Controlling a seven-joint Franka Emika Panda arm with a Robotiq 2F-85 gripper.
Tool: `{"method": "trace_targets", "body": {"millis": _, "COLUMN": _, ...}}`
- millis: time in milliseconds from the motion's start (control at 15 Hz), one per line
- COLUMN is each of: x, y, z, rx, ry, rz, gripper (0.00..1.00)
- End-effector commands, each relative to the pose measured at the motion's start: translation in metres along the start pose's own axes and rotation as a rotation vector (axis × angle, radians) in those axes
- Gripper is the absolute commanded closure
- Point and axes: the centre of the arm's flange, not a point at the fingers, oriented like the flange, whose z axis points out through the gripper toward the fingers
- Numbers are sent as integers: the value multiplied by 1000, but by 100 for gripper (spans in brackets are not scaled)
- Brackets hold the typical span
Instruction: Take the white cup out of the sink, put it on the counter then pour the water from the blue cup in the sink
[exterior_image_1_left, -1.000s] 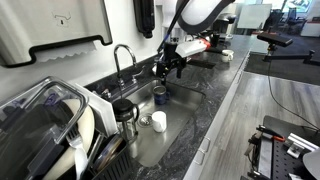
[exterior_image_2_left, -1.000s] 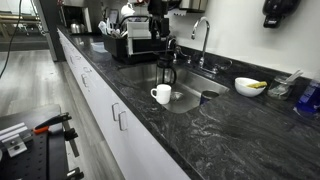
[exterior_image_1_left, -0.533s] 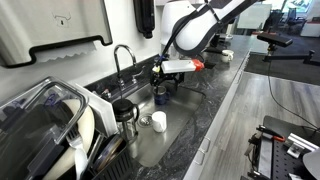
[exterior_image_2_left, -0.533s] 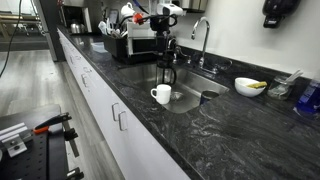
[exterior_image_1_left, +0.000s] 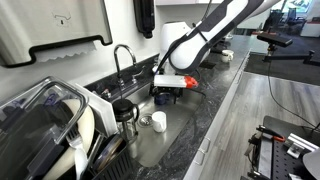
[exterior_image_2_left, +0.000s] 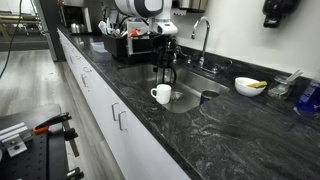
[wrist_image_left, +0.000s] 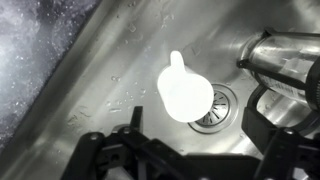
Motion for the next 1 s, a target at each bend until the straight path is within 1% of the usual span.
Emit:
{"method": "trace_targets", "body": {"millis": 0, "x": -3, "y": 0, "z": 6, "rx": -7, "ry": -5, "rz": -1, "gripper": 0}}
{"method": "trace_targets", "body": {"millis": 133, "x": -6, "y": -1, "z": 14, "rx": -15, "ry": -10, "rz": -7, "gripper": 0}}
{"method": "trace_targets", "body": {"millis": 333, "x": -7, "y": -1, "z": 15, "rx": -15, "ry": -10, "rz": -8, "gripper": 0}}
{"method": "trace_targets", "body": {"millis": 467, "x": -4, "y": -4, "z": 29, "rx": -48, "ry": -7, "rz": -29, "gripper": 0}}
{"method": "trace_targets", "body": {"millis": 600, "x": -1, "y": -2, "z": 44, "rx": -73, "ry": -9, "rz": -59, "gripper": 0}}
{"method": "trace_targets", "body": {"millis": 800, "x": 2, "y": 1, "z": 64, "rx": -81, "ry": 5, "rz": -151, "gripper": 0}}
{"method": "trace_targets", "body": {"millis": 933, "x": 2, "y": 1, "z": 75, "rx": -77, "ry": -6, "rz": -182, "gripper": 0}}
